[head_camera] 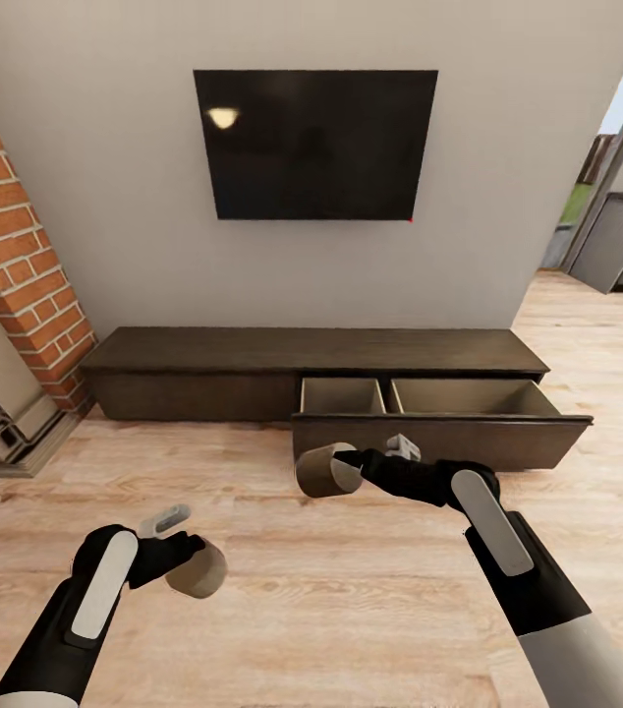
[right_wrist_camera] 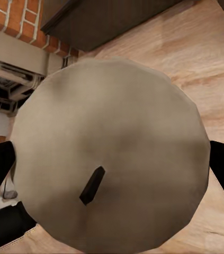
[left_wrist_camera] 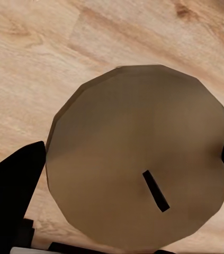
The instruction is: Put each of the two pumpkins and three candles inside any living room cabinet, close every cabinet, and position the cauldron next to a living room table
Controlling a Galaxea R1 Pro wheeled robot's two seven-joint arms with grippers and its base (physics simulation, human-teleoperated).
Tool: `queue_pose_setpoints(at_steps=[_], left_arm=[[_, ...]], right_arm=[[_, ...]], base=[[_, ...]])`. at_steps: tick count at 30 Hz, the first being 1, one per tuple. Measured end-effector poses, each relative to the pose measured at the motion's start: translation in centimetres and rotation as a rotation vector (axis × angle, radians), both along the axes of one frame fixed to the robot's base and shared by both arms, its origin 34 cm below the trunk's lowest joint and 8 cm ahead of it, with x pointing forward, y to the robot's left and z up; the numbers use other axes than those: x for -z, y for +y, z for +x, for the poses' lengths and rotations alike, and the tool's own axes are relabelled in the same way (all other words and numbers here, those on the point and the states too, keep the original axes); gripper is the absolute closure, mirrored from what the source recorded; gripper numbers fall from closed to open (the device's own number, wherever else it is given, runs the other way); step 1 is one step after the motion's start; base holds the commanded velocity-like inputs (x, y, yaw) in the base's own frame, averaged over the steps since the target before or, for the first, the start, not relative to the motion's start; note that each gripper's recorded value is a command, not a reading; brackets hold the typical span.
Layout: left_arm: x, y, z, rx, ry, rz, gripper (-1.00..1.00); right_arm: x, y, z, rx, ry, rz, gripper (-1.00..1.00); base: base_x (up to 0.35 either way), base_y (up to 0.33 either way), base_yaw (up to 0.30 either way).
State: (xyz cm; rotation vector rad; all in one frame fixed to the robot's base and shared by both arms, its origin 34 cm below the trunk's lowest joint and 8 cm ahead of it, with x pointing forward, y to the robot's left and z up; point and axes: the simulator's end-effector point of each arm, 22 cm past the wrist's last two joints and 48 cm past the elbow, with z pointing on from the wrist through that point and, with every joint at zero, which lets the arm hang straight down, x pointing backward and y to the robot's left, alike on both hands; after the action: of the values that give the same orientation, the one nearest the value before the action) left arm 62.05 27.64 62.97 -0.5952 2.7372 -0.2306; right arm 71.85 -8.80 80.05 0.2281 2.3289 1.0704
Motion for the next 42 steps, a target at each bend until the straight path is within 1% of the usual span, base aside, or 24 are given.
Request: queue_pose_setpoints(at_steps=[16, 20, 24, 42], left_arm=[[-2.8, -0.1, 0.2, 0.000, 0.001, -0.001, 1.00], [-3.4, -0.1, 0.2, 0.000, 0.001, -0.001, 1.00], [-4.1, -0.1, 0.2, 0.000, 0.001, -0.001, 1.00], [-4.1, -0.1, 0.2, 0.001, 0.001, 0.000, 1.00]], right_arm=[[-2.3, -0.2, 0.1, 0.005, 0.012, -0.001, 1.00], [-3.2, -0.9, 0.6, 0.027, 0.011, 0.007, 1.00], [-3.9, -1.1, 0.7, 0.031, 0.012, 0.009, 1.00], [-3.6, -1.2, 0.7, 0.033, 0.017, 0.008, 1.00]], base=[[0.000, 0.000, -0.277], [0.000, 0.000, -0.277], [0.000, 0.000, -0.277], [0.000, 0.000, -0.277]])
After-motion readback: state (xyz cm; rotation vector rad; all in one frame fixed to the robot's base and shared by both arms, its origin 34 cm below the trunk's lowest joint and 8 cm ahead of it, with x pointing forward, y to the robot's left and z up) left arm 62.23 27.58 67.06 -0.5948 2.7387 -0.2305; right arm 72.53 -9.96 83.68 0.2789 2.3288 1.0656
